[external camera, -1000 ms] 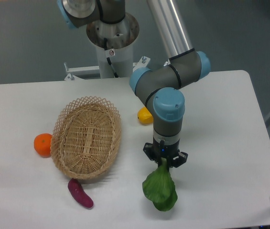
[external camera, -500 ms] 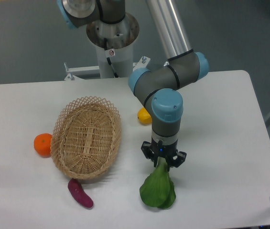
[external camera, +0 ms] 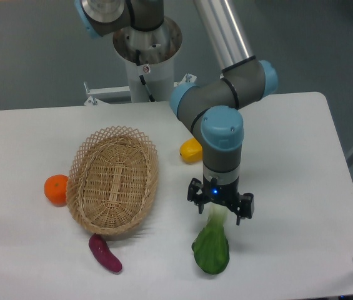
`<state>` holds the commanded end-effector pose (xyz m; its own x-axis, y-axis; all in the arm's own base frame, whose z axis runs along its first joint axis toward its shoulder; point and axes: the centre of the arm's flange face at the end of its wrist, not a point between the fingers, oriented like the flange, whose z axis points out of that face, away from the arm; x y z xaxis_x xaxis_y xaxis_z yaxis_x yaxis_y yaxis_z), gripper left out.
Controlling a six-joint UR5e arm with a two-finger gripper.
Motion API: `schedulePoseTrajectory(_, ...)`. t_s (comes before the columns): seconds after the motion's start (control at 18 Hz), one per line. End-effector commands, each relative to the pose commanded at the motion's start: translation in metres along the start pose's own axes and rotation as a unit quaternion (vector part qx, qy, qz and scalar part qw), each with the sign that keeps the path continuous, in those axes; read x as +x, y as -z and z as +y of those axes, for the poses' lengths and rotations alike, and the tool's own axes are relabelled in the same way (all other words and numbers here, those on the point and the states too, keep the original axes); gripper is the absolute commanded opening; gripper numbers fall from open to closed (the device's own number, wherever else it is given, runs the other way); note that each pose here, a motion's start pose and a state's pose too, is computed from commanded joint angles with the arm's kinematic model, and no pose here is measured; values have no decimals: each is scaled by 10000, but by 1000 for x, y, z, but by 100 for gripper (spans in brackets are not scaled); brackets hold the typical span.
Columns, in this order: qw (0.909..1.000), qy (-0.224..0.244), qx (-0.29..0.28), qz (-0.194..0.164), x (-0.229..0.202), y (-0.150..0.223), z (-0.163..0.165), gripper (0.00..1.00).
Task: Place the green vegetable on the table
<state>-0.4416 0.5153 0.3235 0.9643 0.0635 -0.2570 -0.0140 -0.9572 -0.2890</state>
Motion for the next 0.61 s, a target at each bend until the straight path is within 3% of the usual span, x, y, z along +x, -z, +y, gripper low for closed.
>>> schedulePoseTrajectory(0.17, 9991, 81, 192, -367, -34, 32, -10, 100)
schedulePoseTrajectory(0.39, 9955, 303, 262, -860, -77, 88, 10, 100)
schedulePoseTrajectory(0.5, 9947, 336, 225, -943, -90, 111, 25, 100)
schedulePoseTrajectory(0.61, 9965, 84, 17, -830, -98, 128, 44, 100)
